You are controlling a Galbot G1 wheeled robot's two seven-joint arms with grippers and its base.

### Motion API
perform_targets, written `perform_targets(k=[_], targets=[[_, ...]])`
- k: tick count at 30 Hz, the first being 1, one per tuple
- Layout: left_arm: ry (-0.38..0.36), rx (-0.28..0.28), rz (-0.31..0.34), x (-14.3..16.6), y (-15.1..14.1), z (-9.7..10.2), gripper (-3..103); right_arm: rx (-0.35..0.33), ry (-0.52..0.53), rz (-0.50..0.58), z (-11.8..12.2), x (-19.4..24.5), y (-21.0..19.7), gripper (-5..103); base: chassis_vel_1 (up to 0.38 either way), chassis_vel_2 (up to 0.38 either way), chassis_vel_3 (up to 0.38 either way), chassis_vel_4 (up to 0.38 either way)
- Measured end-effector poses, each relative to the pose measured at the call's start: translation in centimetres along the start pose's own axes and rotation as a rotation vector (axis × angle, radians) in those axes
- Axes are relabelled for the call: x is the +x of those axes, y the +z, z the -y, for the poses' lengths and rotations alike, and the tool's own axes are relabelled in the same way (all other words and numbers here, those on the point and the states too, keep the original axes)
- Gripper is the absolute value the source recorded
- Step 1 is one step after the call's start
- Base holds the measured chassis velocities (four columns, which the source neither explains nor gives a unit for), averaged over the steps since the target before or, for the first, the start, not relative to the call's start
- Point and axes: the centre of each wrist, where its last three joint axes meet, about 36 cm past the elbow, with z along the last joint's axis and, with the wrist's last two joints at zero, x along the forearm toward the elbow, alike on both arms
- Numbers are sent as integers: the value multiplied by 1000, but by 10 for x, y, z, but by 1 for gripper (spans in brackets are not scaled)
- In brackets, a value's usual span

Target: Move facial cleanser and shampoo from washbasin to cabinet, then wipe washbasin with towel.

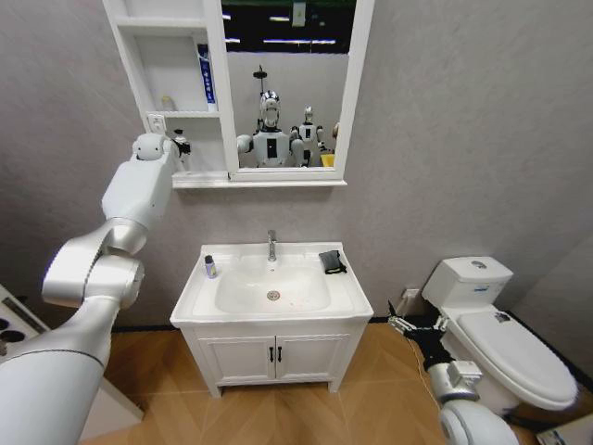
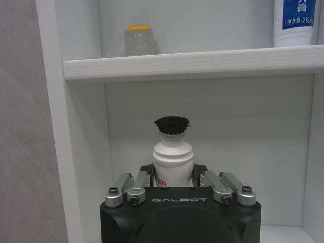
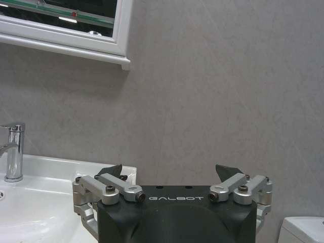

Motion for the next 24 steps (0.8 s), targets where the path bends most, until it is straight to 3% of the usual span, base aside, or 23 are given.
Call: perform_targets(k=[13, 15, 18, 19, 21, 23, 24], targets=[[-15, 9, 8, -5, 5, 0, 36, -6, -4, -1, 1, 4, -1, 100, 0, 0, 0, 0], [-16, 10, 8, -5, 5, 0, 48, -7, -3, 1, 1, 4, -1, 100, 0, 0, 0, 0], [-18, 10, 7, -6, 6, -1, 53, -9, -2, 4, 1, 4, -2, 100, 0, 0, 0, 0], [-18, 9, 4, -6, 8, -1, 64, -11, -1, 7, 1, 3, -3, 100, 0, 0, 0, 0], [-17, 9, 4, -6, 9, -1, 64, -13, -1, 8, 0, 3, -3, 100, 0, 0, 0, 0], [-15, 9, 7, -6, 9, 0, 75, -13, 1, 8, 1, 4, -4, 100, 0, 0, 0, 0], [-15, 9, 7, -6, 9, 0, 75, -13, 1, 8, 1, 4, -4, 100, 0, 0, 0, 0]])
